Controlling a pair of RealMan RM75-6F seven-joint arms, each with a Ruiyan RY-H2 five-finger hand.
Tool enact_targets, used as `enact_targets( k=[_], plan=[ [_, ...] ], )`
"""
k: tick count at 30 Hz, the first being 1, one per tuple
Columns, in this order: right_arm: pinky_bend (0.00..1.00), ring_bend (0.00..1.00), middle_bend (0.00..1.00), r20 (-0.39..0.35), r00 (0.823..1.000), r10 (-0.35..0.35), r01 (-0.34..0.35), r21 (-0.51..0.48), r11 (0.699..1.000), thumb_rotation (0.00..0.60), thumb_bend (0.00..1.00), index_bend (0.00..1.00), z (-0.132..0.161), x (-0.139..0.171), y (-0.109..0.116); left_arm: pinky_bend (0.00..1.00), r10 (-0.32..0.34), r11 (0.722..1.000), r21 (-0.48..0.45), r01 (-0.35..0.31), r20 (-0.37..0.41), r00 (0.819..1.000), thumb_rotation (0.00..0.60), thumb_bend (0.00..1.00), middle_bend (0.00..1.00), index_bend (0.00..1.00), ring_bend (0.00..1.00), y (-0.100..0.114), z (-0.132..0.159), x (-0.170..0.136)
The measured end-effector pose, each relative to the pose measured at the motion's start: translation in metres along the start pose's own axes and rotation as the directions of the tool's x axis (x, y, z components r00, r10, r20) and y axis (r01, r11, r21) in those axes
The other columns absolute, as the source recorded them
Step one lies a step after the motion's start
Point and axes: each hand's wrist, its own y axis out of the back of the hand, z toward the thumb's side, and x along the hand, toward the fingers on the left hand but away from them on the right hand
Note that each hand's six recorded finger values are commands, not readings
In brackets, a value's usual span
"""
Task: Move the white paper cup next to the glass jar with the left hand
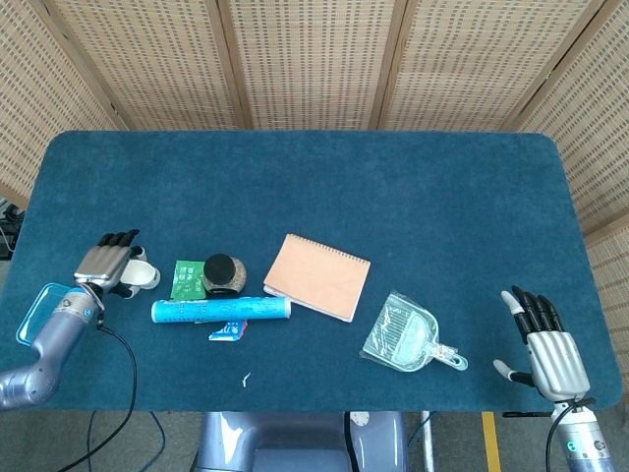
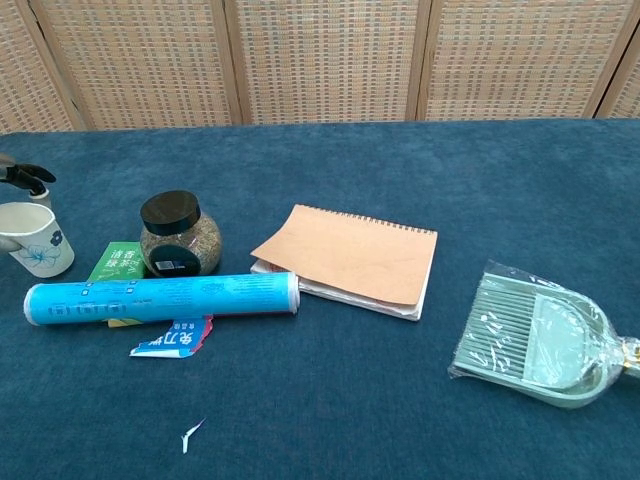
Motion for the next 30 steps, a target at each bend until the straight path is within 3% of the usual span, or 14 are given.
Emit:
enact_targets(
  k=[9, 18, 25, 30],
  plan=[
    [0.00, 0.00, 0.00, 0.008, 1.000, 0.008, -0.008, -0.011, 1.000, 0.600, 0.00, 0.00, -0.003, -0.002, -0.001, 0.00, 0.049, 0.998, -0.037, -0.048, 0.029, 0.998, 0.600, 0.32, 0.00, 0.35, 0.00, 0.028, 0.012, -0.007],
    [0.00, 0.00, 0.00, 0.027, 0.999, 0.037, -0.037, -0.019, 0.999, 0.600, 0.00, 0.00, -0.009, -0.007, -0.007, 0.00, 0.114, 0.993, -0.044, -0.112, 0.065, 0.991, 0.600, 0.32, 0.00, 0.33, 0.00, 0.064, 0.042, 0.003],
    [0.00, 0.00, 0.00, 0.057, 0.997, 0.057, -0.055, -0.028, 0.998, 0.600, 0.00, 0.00, -0.018, -0.014, -0.011, 0.00, 0.112, 0.993, -0.053, -0.108, 0.086, 0.990, 0.600, 0.32, 0.00, 0.32, 0.00, 0.084, 0.078, 0.024],
    [0.00, 0.00, 0.00, 0.085, 0.994, 0.064, -0.061, -0.044, 0.997, 0.600, 0.00, 0.00, -0.026, -0.018, -0.011, 0.00, 0.093, 0.996, -0.019, -0.092, 0.106, 0.990, 0.600, 0.32, 0.00, 0.31, 0.00, 0.086, 0.109, 0.043]
  ],
)
